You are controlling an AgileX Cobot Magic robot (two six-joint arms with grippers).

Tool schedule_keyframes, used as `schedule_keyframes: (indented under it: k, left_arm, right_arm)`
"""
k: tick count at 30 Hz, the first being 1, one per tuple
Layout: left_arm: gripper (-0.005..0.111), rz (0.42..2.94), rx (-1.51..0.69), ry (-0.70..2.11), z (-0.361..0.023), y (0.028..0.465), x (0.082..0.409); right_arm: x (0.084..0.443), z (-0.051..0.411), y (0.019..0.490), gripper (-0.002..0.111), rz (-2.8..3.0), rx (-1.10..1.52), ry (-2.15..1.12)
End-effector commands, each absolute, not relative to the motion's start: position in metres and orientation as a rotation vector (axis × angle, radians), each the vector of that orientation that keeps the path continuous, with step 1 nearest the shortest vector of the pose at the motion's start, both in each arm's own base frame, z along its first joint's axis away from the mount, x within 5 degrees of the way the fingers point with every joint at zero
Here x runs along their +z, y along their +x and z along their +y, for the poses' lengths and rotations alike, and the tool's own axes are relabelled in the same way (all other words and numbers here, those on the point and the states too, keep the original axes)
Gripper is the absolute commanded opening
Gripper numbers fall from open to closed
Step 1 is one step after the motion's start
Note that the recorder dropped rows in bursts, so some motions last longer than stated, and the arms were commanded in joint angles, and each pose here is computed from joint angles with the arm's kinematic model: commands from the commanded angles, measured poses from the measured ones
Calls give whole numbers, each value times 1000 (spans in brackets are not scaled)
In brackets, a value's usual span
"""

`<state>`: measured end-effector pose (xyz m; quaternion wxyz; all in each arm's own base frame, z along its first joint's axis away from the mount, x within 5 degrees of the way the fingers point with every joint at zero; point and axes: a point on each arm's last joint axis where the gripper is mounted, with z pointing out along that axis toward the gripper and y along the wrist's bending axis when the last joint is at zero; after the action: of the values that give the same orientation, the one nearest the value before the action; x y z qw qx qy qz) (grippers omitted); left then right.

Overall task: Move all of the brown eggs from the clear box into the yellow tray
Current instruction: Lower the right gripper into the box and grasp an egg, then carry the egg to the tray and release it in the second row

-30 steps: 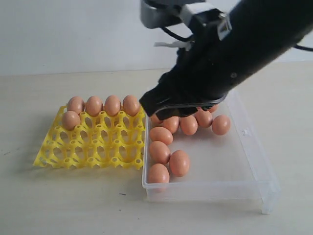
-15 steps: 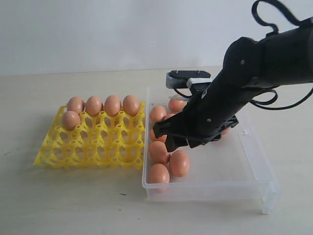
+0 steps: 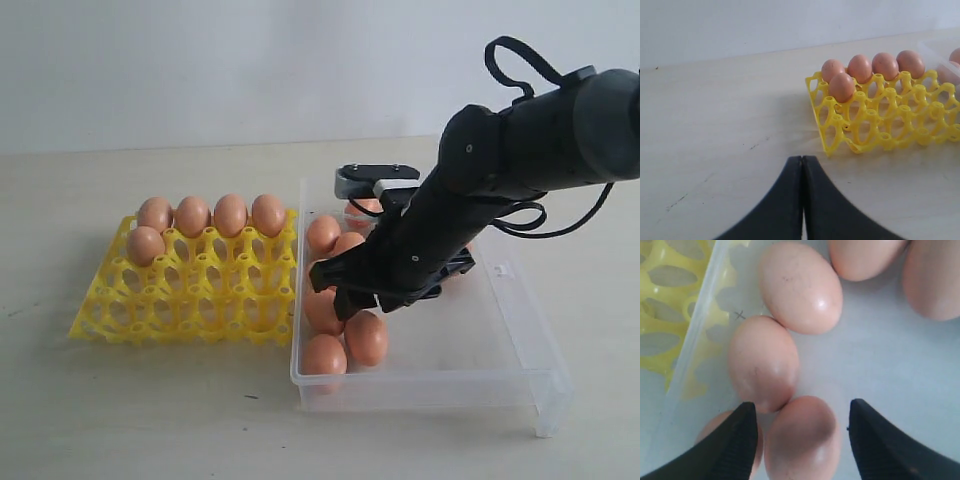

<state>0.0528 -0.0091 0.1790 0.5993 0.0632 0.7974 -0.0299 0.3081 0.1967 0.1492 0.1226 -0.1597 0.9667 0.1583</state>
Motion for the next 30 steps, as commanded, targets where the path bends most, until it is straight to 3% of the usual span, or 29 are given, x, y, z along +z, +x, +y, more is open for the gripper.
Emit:
schedule_keyframes:
  k: [1,9,11,12,13,17,21,25,30]
  left_arm:
    - [0,1832,-69,150,-9,53,181]
    - [0,1832,-69,150,-9,53,181]
    - [0,1832,-69,150,-9,53,181]
    - [0,1832,-69,150,-9,53,181]
    - [0,1832,-69,150,-9,53,181]
    - [0,1832,-69,150,-9,53,181]
    - [0,1832,-69,150,-9,53,181]
    - [0,1832,-69,150,-9,53,181]
    - [0,1832,-69,150,-9,53,181]
  right_arm:
    - [140,196,312,54,2835,448,-472]
    - [121,196,314,51,2836,415,-561]
    - [126,196,316,23,2789,418,-628]
    - [133,196,317,4,2744,415,-662]
    - [144,196,319,0,2695,415,-671]
    - [224,200,312,0,2371,428,-656]
    - [268,221,296,0,2000,442,-602]
    - [266,254,283,0,1844,488,-591]
    - [229,284,287,0,1782,493,-576]
